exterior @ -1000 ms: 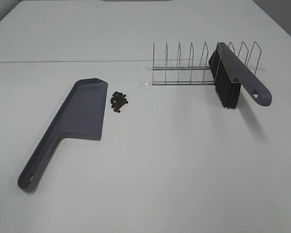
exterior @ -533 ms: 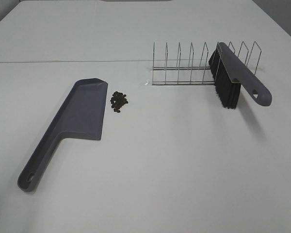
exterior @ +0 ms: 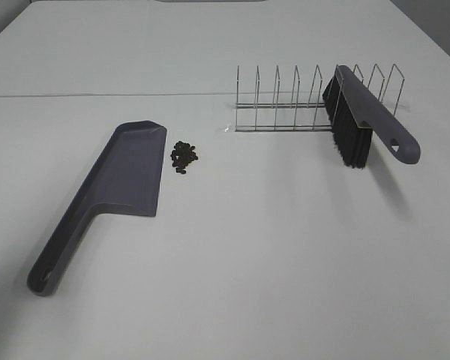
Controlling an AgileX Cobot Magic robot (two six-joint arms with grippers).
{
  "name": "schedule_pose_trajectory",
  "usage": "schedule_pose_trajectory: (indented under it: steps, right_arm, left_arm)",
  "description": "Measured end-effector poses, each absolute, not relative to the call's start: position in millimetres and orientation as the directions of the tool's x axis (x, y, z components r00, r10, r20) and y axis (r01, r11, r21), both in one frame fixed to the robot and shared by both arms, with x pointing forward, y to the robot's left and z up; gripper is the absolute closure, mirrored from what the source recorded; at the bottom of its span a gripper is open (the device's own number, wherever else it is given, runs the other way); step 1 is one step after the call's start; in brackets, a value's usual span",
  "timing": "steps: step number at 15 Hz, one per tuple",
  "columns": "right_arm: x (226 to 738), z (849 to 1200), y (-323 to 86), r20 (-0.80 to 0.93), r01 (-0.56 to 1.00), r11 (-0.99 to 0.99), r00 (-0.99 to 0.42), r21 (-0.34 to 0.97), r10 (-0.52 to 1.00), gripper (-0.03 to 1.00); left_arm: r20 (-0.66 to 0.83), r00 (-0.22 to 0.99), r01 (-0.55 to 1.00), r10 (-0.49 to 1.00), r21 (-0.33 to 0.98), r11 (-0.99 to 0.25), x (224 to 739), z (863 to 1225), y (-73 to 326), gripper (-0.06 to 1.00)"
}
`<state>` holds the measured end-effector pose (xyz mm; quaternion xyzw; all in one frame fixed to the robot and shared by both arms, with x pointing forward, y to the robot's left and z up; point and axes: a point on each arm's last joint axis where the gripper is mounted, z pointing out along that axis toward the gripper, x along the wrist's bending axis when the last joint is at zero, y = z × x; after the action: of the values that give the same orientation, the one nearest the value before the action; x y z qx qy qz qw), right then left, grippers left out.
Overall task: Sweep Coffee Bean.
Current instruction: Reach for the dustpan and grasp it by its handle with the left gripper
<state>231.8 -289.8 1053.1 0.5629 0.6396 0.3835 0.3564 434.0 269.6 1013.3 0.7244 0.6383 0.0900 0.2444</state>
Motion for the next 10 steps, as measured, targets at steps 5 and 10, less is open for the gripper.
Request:
schedule_pose_trajectory:
  steps: [5, 10]
  right_arm:
    - [231.8, 1053.1, -289.8, -0.024, 0.447, 0.072, -0.112, 0.892, 0.993, 0.17]
    - [231.8, 1053.1, -289.8, -0.024, 0.447, 0.072, -0.112, 0.892, 0.993, 0.17]
  left_arm:
    - [-0.195, 0.127, 0.95, 0.973, 0.307, -0.062, 466.0, 957.7, 251.8, 0.23]
    - [-0.169, 0.057, 0.957, 0.984, 0.289, -0.006, 500.5, 938.9, 250.5, 0.23]
